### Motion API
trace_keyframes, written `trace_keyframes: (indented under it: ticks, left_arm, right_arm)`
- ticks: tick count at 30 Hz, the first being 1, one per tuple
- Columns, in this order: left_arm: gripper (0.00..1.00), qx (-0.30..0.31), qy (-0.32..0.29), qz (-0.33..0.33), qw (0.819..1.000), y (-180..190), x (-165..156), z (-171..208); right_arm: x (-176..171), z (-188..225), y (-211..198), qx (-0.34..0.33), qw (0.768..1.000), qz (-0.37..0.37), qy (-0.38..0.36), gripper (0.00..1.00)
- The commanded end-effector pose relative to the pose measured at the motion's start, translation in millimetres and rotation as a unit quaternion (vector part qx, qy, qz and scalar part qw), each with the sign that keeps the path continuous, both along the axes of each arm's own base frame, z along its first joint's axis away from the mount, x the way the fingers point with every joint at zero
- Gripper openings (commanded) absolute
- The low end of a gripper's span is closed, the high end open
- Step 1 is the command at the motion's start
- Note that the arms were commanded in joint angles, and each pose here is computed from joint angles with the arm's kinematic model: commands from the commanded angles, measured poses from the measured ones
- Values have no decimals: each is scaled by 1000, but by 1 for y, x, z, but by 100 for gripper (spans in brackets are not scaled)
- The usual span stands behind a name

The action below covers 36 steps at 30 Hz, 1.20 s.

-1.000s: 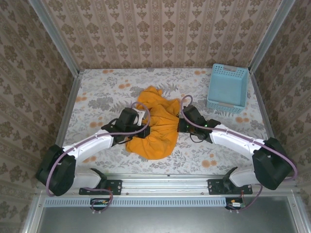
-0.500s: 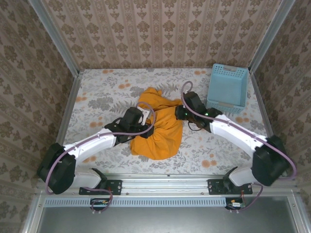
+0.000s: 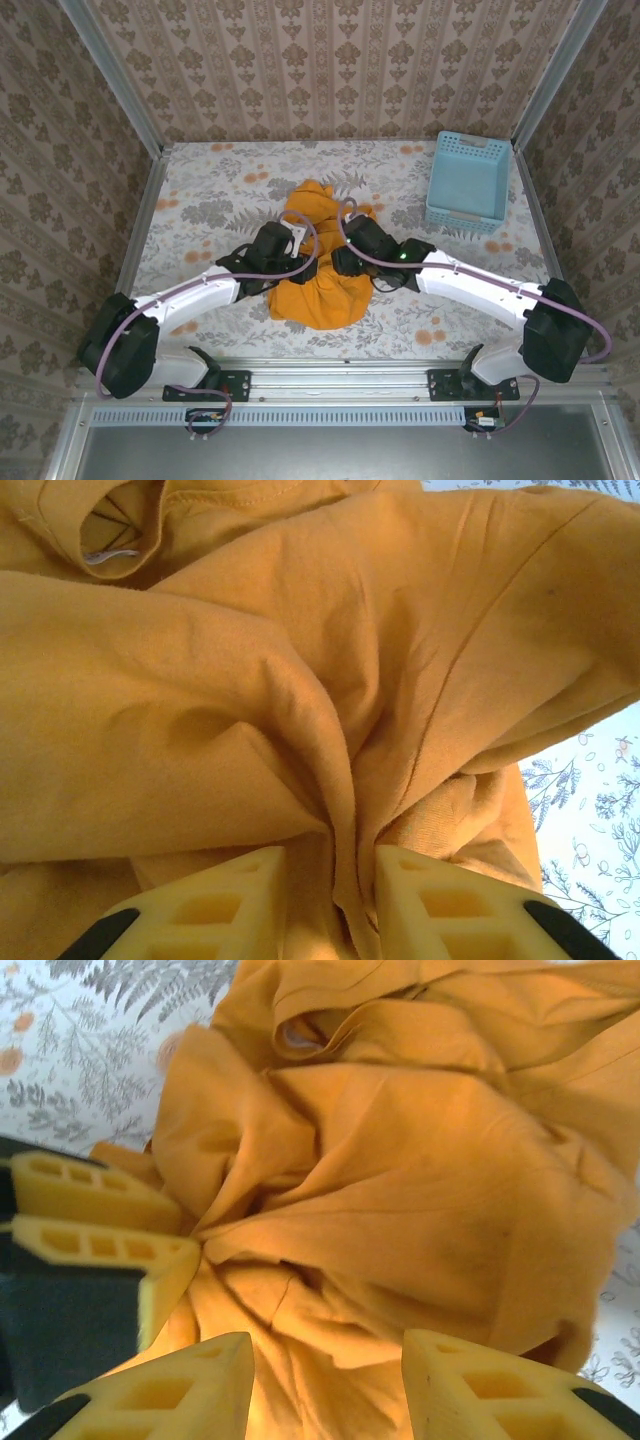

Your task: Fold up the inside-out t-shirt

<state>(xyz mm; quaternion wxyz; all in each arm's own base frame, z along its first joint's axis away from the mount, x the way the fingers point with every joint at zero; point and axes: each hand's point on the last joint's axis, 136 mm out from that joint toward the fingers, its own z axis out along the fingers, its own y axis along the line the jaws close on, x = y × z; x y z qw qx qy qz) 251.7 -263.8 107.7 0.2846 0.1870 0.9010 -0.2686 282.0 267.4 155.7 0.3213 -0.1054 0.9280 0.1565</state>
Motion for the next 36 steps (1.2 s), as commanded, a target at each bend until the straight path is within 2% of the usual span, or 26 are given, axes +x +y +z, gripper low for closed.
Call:
trace_keyframes:
  ticks: [1,3,5,9,15,23,25,33,36]
  left_arm:
    - [29,-14,2,4,1000,-3,3,5]
    - [27,-14,2,6,1000,-2,2,5]
    - [26,-16,1,8,1000,-2,2,5]
    - [26,-25,4,-2,1000,-7,1,6]
    - [26,-31,3,-9,999,-11,-2,6]
    - [25,-34,7,-17,999,-14,-5,3]
    - [25,-34,6,-20,999,-15,-6,3]
    - [25,-35,7,-23,999,-17,-9,2]
    - [25,-31,5,-18,999,-15,-8,1]
  right_arm:
    - [-5,-3,-10,-21,999,-35,-9,45]
    - [-8,11,-17,-13,998,-48,-35,46]
    - [-8,10,-21,-4,998,-59,-29,46]
    - [-9,-5,1,42,998,-31,22,48]
    - [4,-41,1,69,991,-92,74,46]
    - [22,-55,-1,75,985,-139,67,46]
    - [28,-55,2,75,986,-138,62,40]
    - [40,-68,-5,30,986,-152,55,39]
    - [43,-67,-7,16,987,-151,47,30]
